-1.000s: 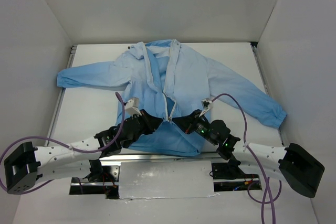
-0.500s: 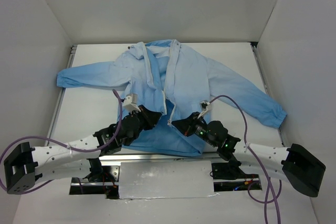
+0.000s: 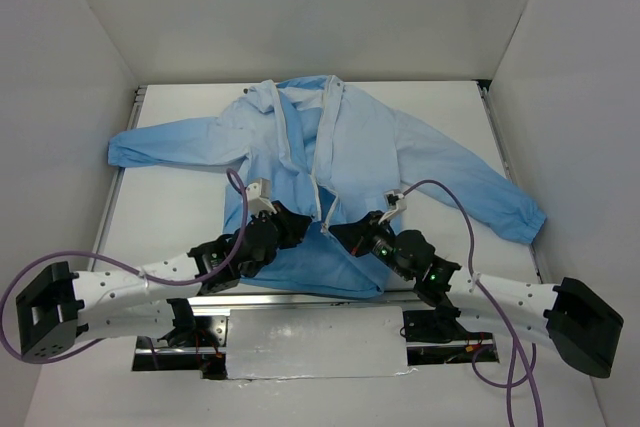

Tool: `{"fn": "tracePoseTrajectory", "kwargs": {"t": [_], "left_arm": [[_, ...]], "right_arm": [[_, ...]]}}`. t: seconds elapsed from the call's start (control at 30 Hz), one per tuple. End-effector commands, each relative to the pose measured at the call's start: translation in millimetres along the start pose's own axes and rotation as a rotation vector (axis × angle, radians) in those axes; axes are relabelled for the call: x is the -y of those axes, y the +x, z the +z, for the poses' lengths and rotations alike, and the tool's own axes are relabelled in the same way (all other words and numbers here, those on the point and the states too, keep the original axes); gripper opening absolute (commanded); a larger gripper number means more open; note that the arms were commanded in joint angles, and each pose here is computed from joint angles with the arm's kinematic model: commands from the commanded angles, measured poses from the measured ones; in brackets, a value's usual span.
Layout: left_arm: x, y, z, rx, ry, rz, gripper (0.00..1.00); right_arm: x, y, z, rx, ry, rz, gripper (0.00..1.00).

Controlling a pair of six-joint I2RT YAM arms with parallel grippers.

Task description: Zip up the jacket

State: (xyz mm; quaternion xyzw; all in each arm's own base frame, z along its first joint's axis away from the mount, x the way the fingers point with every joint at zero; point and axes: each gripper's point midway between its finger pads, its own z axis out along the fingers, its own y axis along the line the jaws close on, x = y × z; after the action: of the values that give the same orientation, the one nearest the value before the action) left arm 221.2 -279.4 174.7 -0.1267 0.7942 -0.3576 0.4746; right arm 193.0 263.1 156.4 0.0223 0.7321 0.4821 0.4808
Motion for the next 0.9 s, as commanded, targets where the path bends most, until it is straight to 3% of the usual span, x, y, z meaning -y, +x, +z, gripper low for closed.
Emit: {"fn": "tracePoseTrajectory", "kwargs": {"t": [0.0, 0.87], "left_arm": [[19.9, -15.0, 1.6, 0.05, 0.027, -0.026, 0.0], [18.7, -11.5, 3.7, 0.054, 0.001, -0.02, 0.0]], "right_arm": [[-23.1, -25.2, 4.7, 0.076, -0.037, 0.002, 0.0], [-25.0, -30.1, 3.4, 0.1, -0.024, -0.021, 0.0]]}}
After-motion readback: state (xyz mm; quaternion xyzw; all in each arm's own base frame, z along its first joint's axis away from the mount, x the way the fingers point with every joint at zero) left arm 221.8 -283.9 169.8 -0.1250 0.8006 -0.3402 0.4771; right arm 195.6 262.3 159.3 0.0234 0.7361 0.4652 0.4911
